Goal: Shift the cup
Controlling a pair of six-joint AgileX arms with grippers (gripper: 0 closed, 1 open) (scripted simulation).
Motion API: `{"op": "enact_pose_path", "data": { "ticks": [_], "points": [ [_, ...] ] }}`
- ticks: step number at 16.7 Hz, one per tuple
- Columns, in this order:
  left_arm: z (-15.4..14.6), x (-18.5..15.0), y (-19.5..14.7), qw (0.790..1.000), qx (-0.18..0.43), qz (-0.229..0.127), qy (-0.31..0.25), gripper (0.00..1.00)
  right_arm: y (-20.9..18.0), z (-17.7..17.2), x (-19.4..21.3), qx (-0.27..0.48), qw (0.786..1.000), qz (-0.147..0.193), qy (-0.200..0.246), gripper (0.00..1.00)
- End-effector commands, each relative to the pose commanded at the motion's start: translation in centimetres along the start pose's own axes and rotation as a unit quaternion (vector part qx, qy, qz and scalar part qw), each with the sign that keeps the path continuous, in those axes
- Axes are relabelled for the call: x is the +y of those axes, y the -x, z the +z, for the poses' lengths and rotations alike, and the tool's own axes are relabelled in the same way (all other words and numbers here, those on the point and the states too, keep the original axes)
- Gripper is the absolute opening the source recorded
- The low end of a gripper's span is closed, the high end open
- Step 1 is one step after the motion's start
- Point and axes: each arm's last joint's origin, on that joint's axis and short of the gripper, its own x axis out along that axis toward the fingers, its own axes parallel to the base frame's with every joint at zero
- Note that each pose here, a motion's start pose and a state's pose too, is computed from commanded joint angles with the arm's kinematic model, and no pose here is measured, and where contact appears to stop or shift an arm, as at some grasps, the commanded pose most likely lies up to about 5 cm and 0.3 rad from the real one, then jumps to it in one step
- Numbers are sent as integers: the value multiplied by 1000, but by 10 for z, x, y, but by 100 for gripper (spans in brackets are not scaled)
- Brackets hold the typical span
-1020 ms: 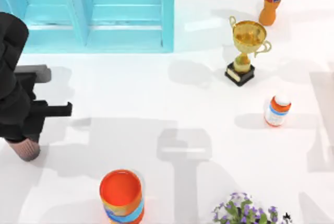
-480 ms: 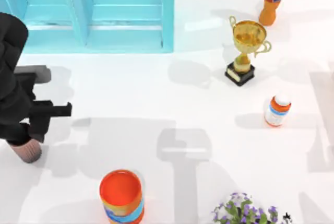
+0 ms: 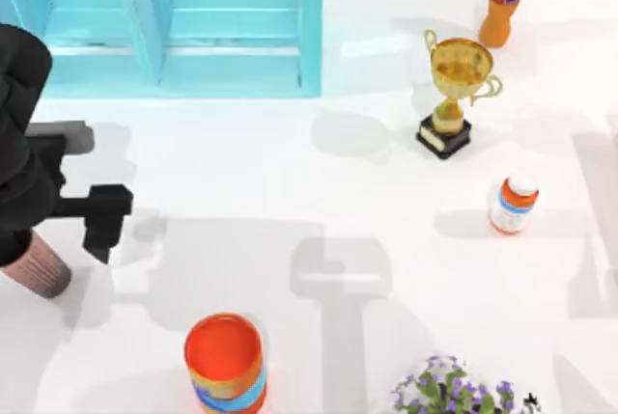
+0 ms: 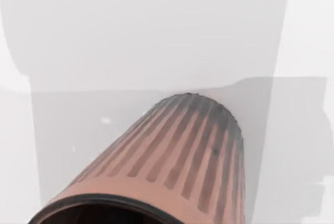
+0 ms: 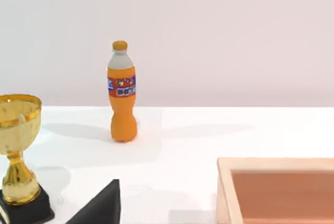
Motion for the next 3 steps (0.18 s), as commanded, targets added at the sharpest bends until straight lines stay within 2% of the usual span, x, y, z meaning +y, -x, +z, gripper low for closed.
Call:
{"op": "enact_pose_path", "data": {
  "ticks": [3],
  "points": [
    [0,0,0,1000,0,0,0,100,0,0,0,0,1000,0,0,100]
  ]
}}
